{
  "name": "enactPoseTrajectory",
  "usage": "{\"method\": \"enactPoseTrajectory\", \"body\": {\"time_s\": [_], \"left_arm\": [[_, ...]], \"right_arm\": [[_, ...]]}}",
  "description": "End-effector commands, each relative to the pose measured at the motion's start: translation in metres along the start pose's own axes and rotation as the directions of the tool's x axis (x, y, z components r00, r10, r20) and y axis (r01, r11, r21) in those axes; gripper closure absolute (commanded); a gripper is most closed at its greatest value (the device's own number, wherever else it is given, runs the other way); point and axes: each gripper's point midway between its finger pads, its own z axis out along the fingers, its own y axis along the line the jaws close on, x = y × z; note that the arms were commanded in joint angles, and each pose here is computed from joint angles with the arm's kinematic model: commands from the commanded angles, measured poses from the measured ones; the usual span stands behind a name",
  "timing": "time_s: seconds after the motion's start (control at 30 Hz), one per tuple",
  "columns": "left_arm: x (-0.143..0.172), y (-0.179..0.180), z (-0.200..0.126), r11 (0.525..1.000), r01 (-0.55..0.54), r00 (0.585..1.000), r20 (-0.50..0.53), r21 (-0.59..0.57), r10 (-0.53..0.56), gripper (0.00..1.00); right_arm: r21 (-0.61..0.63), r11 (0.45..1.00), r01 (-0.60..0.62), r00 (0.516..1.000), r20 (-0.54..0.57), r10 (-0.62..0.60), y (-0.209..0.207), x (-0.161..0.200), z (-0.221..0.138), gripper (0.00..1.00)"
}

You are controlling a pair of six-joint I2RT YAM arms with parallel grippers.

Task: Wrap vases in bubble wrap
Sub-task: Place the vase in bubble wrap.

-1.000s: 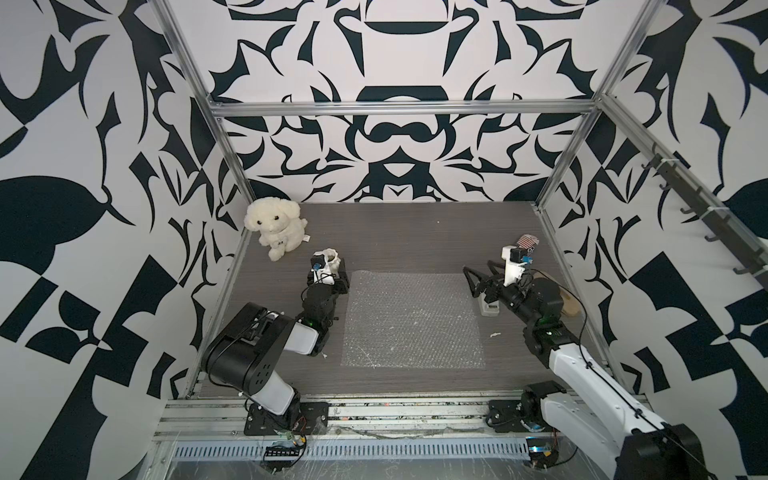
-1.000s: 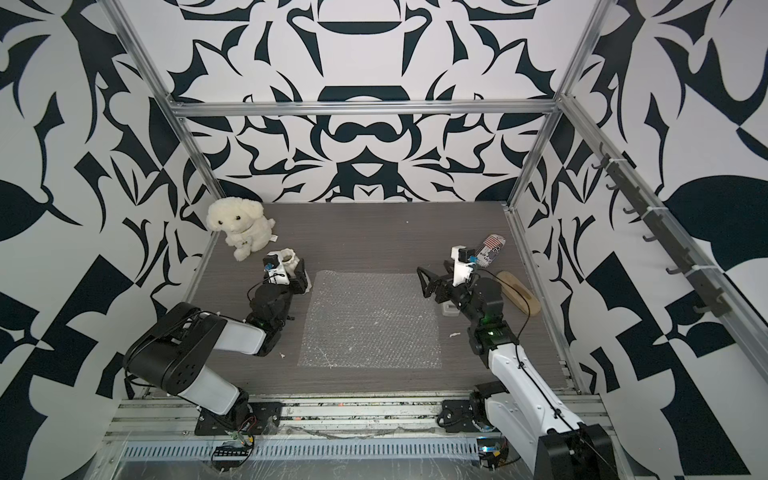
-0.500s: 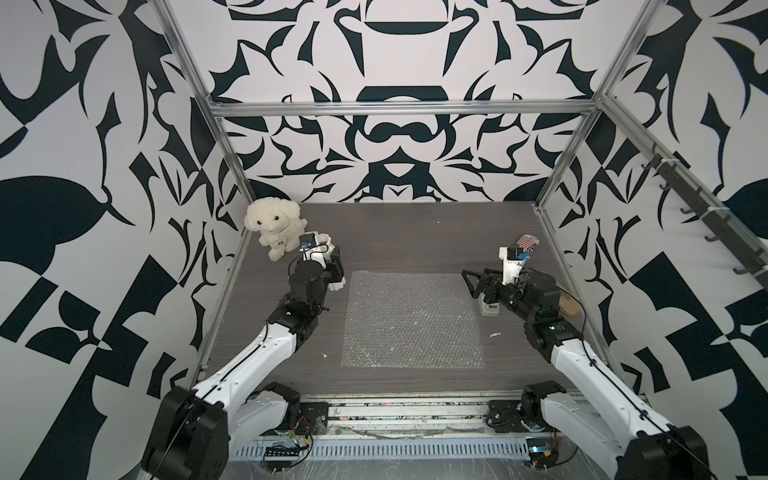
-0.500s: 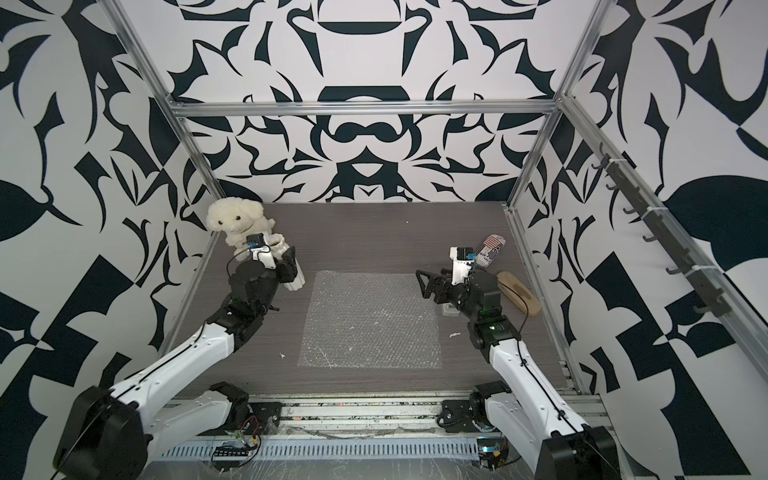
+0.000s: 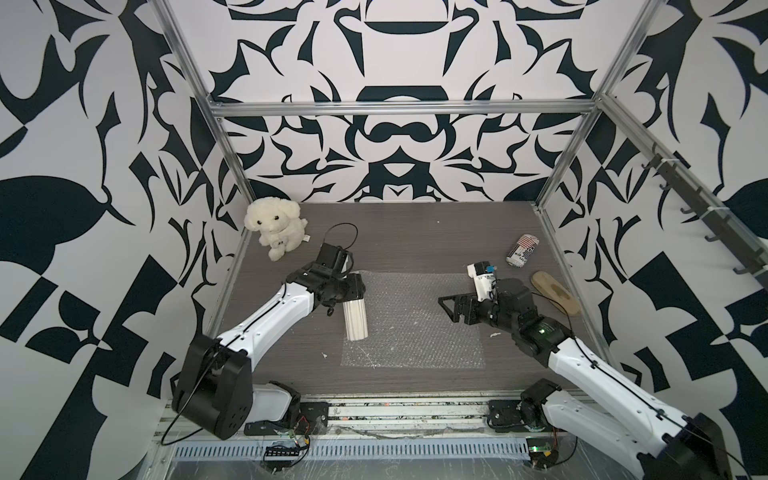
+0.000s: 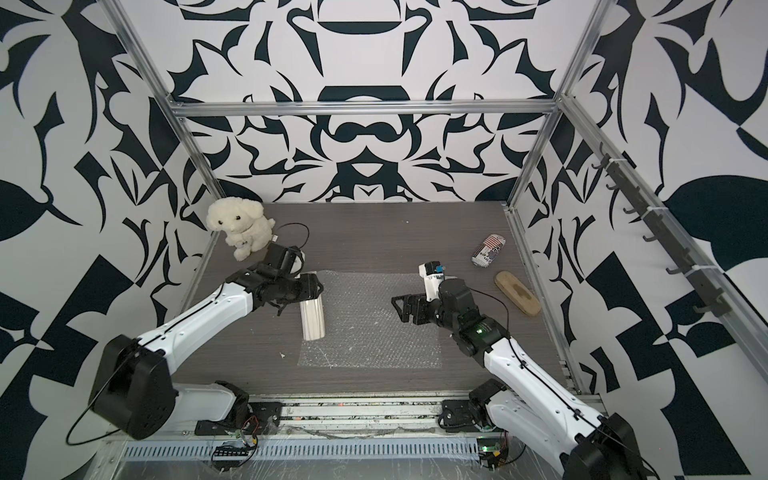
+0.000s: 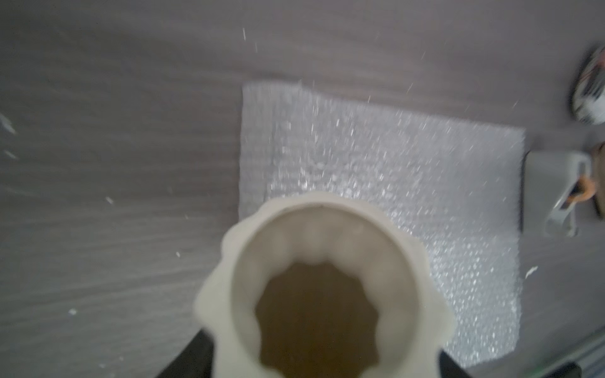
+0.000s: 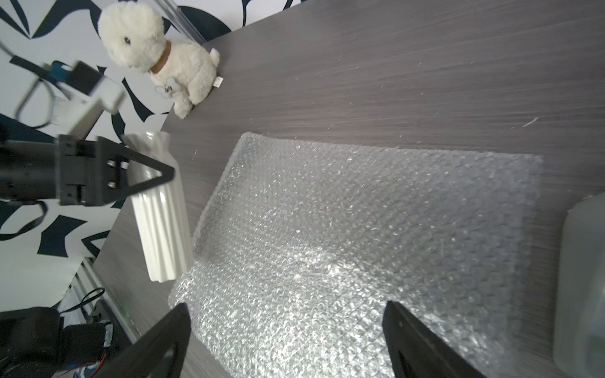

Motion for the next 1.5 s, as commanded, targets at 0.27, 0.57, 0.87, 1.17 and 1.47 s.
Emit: {"method": "enactPoseTrajectory", "body": {"time_s": [0.27, 0.57, 0.87, 1.17, 1.47], "left_arm": [[0.025, -0.02, 0.021, 0.999, -0.012, 0.971, -0.237, 0.044, 0.023, 1.0], [0.024, -0.015, 0.044, 0.999, -0.051, 0.946, -0.32, -0.013, 0.044, 1.0], [0.027, -0.012, 0.066, 0.999, -0.043, 0.931, -0.363, -0.028, 0.03, 0.8], [0.032, -0.013, 0.078, 1.0, -0.013, 0.927, -0.374, -0.008, 0.009, 0.58], [0.022, -0.027, 0.059, 0.999, -0.001, 0.948, -0.319, 0.041, 0.014, 0.24]], "right_arm": [[0.028, 1.0, -0.014, 1.0, -0.011, 0.014, 0.007, 0.004, 0.012, 0.05], [0.021, 1.0, -0.01, 1.0, -0.025, 0.011, 0.011, 0.009, 0.022, 0.04], [0.03, 1.0, -0.009, 1.0, -0.018, 0.009, 0.015, 0.01, 0.03, 0.01], [0.04, 0.999, -0.012, 1.0, -0.027, 0.013, 0.027, 0.018, 0.042, 0.01], [0.06, 0.998, 0.003, 0.999, -0.053, 0.0, 0.037, 0.026, 0.052, 0.01]]}}
